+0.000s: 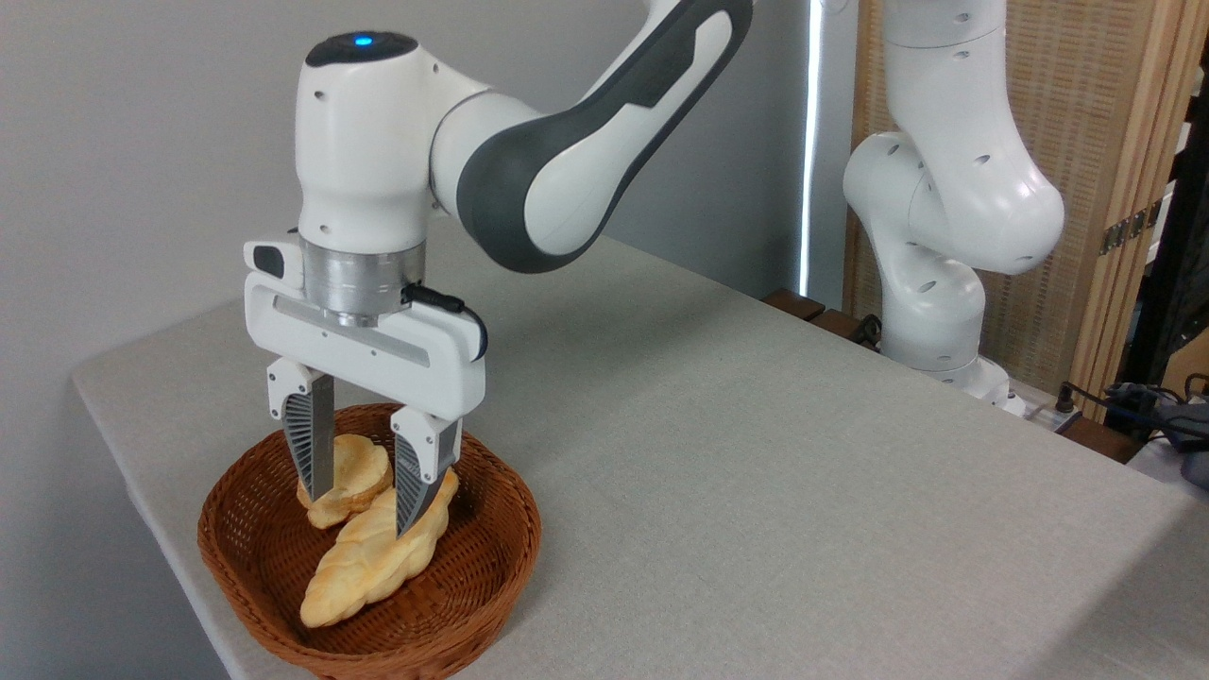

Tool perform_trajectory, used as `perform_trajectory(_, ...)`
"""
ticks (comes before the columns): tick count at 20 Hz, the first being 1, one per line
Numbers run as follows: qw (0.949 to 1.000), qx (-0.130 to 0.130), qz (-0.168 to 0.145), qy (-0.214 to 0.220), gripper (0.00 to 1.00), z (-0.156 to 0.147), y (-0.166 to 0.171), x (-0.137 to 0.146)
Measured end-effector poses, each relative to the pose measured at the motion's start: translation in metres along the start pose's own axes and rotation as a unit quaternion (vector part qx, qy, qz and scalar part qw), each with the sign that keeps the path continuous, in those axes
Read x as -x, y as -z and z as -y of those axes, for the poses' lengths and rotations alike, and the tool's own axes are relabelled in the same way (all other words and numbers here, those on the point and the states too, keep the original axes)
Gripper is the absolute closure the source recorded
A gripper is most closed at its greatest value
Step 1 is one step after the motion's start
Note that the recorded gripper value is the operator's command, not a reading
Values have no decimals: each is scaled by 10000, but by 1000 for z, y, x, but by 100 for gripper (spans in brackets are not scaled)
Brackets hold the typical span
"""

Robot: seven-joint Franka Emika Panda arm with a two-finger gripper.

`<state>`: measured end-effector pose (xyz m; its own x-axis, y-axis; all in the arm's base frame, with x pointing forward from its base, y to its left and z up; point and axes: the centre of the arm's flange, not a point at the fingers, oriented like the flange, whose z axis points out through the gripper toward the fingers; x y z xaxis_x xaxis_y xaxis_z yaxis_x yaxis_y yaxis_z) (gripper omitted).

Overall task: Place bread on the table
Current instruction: 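Lower the open gripper into the basket around the elongated bread roll, then close the gripper on the elongated bread roll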

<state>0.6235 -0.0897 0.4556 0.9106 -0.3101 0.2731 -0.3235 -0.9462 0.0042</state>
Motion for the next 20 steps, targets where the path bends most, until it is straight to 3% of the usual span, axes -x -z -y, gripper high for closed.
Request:
perform_trajectory(10,9984,-370,120,-403,0,-3,-10,-1)
perform_trajectory(20,9970,-417,366,-538,2,-7,-39,2)
